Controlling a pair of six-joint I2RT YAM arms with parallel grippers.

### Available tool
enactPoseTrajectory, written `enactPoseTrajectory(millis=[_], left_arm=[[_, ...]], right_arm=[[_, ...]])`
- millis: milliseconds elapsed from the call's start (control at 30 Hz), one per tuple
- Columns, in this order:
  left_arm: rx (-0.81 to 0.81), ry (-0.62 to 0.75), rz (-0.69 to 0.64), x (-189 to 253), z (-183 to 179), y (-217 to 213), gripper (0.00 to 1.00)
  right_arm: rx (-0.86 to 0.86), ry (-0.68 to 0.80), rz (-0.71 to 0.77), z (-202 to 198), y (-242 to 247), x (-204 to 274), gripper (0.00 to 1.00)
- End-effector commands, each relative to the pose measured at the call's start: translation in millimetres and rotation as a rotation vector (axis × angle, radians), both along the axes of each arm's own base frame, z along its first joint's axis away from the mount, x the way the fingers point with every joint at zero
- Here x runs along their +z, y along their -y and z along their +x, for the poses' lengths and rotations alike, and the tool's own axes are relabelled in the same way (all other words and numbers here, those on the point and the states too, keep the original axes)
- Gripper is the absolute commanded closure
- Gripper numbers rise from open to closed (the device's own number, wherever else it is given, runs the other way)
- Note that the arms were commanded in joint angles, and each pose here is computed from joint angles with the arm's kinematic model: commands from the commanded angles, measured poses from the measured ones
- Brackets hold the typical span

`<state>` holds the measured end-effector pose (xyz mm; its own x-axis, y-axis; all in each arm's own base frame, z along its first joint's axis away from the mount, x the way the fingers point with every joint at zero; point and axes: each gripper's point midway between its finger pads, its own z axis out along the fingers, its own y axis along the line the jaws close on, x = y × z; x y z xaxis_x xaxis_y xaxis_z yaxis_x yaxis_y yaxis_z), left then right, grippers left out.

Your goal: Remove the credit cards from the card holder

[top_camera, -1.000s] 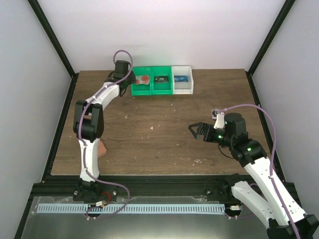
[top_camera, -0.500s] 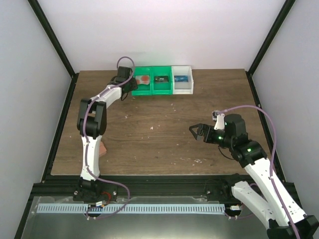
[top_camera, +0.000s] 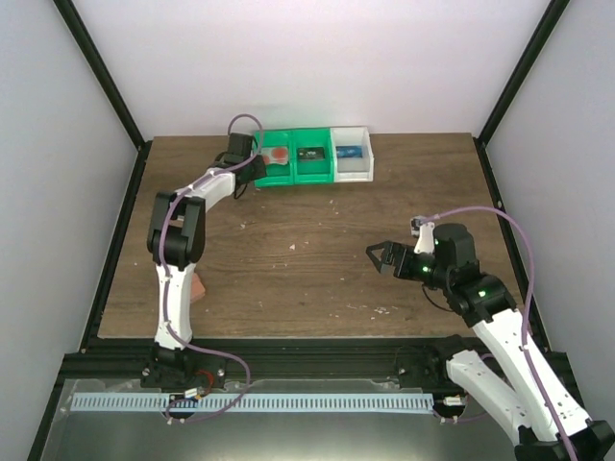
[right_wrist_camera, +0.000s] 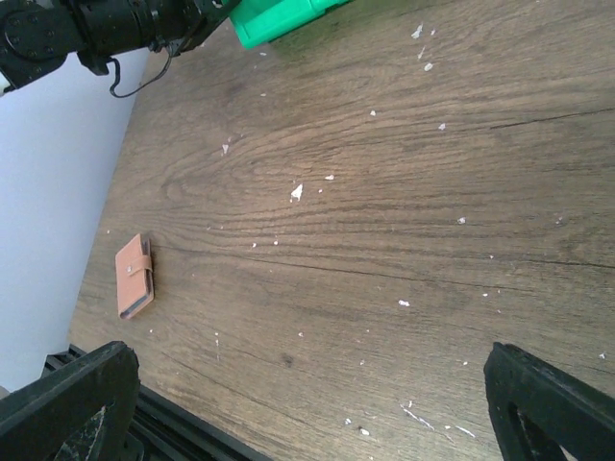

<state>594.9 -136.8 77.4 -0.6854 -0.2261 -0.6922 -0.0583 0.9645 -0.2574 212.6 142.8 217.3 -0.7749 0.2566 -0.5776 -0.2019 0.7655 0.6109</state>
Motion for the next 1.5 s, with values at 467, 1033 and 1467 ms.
enactPoseTrajectory(millis=[467,1033,1467], left_arm=[[-0.033,-0.107,-0.057,2.9,-90.9,49.4,0.94],[-0.022,-0.218,-0.237,-11.3,-188.6,77.3,0.79],[0.087,-0.047,-0.232,69.0,-212.4,35.4,0.39]], right_arm=[[-0.028,0.011,0.000,-8.6,8.4,-1.2,0.01],[-0.034,-0.033,0.039,-17.3,7.3,-14.3,0.00],[-0.041,-0.036,0.062,-25.6,9.3,-12.5,0.01]])
